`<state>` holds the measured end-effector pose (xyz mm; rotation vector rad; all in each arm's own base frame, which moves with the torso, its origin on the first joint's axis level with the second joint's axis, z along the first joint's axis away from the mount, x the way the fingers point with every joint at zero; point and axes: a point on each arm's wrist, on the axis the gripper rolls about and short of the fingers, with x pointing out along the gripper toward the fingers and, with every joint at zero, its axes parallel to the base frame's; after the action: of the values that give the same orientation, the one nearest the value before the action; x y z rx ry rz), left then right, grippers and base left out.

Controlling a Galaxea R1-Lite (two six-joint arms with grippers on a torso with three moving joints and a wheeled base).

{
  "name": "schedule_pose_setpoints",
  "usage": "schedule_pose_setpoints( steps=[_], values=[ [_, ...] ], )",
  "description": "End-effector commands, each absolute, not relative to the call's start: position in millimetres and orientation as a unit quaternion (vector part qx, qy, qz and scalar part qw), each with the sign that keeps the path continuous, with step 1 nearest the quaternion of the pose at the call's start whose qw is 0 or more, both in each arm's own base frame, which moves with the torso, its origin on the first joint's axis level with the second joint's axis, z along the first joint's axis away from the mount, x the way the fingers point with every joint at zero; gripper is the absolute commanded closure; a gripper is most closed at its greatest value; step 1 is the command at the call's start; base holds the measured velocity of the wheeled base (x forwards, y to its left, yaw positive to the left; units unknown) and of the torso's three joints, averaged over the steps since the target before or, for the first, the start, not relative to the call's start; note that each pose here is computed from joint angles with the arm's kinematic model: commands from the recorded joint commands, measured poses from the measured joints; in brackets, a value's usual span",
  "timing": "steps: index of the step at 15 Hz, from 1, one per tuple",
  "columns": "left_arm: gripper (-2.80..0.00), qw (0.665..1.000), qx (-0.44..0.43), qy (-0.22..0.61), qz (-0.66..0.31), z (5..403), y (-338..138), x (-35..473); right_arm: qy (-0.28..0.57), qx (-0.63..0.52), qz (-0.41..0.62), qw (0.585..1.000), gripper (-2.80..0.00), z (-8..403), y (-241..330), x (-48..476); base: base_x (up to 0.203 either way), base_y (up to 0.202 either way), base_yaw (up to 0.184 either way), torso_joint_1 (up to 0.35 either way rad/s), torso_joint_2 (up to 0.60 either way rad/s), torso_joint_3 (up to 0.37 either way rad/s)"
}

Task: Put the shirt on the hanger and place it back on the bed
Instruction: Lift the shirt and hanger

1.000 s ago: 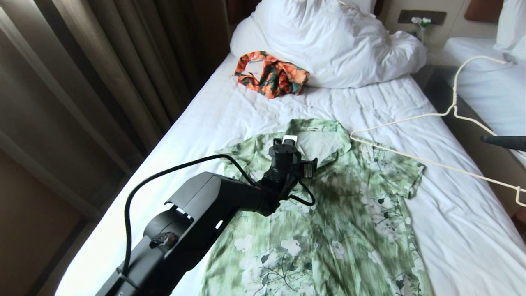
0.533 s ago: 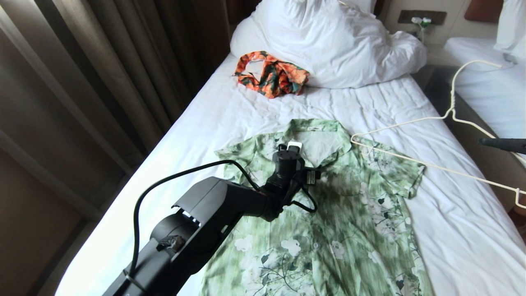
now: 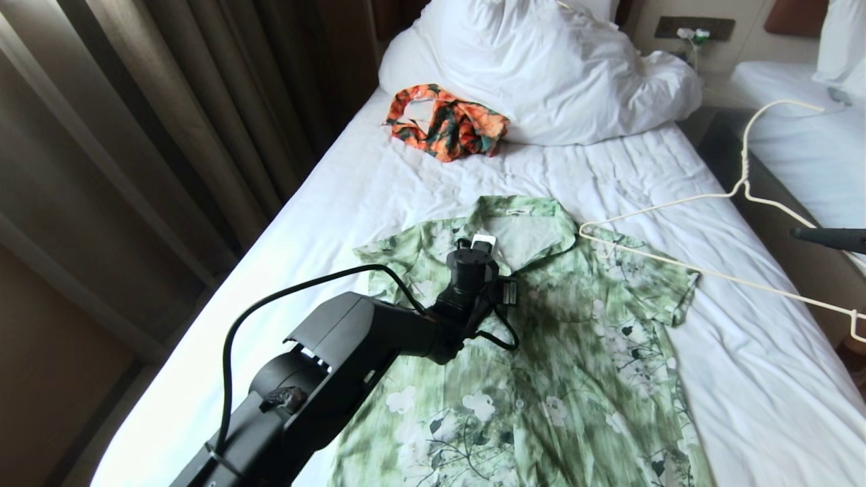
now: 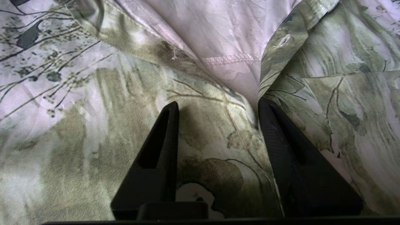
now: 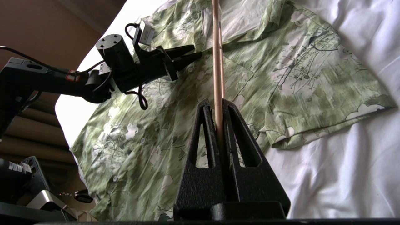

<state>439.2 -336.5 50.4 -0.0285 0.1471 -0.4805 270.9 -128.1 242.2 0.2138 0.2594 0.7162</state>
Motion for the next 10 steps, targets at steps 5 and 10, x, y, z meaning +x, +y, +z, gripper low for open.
schedule_pose_setpoints(
  steps=[5,10],
  values=[
    [0.0,0.969,-0.018,0.063,-0.239,49,-342,436,0.125,0.104,0.347,0.924,0.0,242,-131,270,0.0,0.0,0.0,0.0,0.0,0.0],
    [0.0,0.969,-0.02,0.057,-0.24,49,-351,428,0.124,0.105,0.345,0.924,0.0,242,-132,269,0.0,0.0,0.0,0.0,0.0,0.0]
  ],
)
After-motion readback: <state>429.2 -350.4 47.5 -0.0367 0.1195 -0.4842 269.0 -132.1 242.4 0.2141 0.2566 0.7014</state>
